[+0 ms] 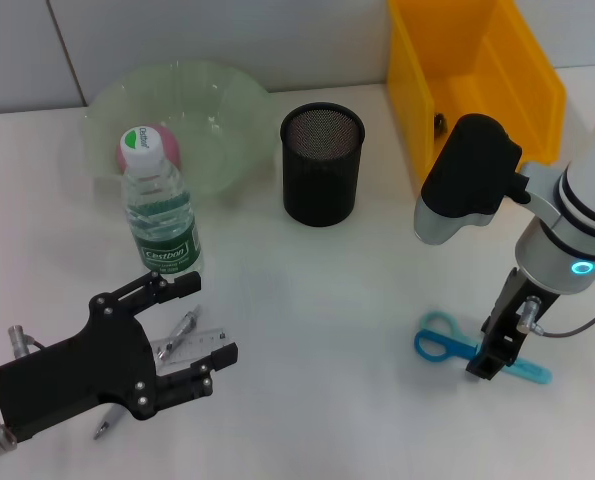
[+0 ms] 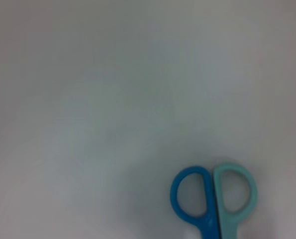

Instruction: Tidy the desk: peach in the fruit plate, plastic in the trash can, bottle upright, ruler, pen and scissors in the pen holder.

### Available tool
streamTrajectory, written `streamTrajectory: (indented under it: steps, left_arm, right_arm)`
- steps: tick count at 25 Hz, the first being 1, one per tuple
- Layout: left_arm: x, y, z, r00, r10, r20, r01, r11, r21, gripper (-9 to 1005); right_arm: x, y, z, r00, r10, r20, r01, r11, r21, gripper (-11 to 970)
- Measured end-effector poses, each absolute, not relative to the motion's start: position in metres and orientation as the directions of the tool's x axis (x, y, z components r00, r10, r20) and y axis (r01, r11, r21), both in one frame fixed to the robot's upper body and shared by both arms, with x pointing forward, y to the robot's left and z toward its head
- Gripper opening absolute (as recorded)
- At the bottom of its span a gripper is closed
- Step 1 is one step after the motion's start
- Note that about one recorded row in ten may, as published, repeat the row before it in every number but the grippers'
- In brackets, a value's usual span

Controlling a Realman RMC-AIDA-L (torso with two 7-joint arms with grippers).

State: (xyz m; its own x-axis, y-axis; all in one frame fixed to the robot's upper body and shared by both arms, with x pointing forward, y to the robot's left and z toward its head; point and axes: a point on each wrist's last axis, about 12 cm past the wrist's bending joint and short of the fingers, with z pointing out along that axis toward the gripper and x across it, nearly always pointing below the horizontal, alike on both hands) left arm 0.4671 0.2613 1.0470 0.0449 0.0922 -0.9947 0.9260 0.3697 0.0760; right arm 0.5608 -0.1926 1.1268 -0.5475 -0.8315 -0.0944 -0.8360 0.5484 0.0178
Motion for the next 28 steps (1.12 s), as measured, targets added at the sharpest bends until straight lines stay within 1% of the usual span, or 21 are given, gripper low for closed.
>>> streamTrajectory:
  steps: [17,19,25,28]
  left_arm:
    - [0.4667,0.2611,1.0473,0.043,0.088,-0.995,0.927,0.367,0.073,800]
    - [0.4666,0.2612,1.0476,0.044,0.086,-0.995,0.928,0.367,0.072,800]
    - [0.4664,0.2615,1.0483,0.044,0.080,-0.996,0.928,0.366,0.070,800]
    - [0.4662,0.2615,1.0485,0.043,0.078,-0.996,0.929,0.365,0.069,800]
  right_arm:
    - [0.5622,-0.1929,1.1269,-0.554,-0.825,-0.111,-0.831,0.556,0.020,500]
    - [0.5622,-0.1930,1.1268,-0.553,-0.826,-0.109,-0.832,0.555,0.020,450]
    - [0.5636,-0.1927,1.1230,-0.556,-0.826,-0.094,-0.831,0.556,0.027,448]
    - [0.5639,-0.1924,1.1221,-0.555,-0.826,-0.093,-0.831,0.555,0.026,413]
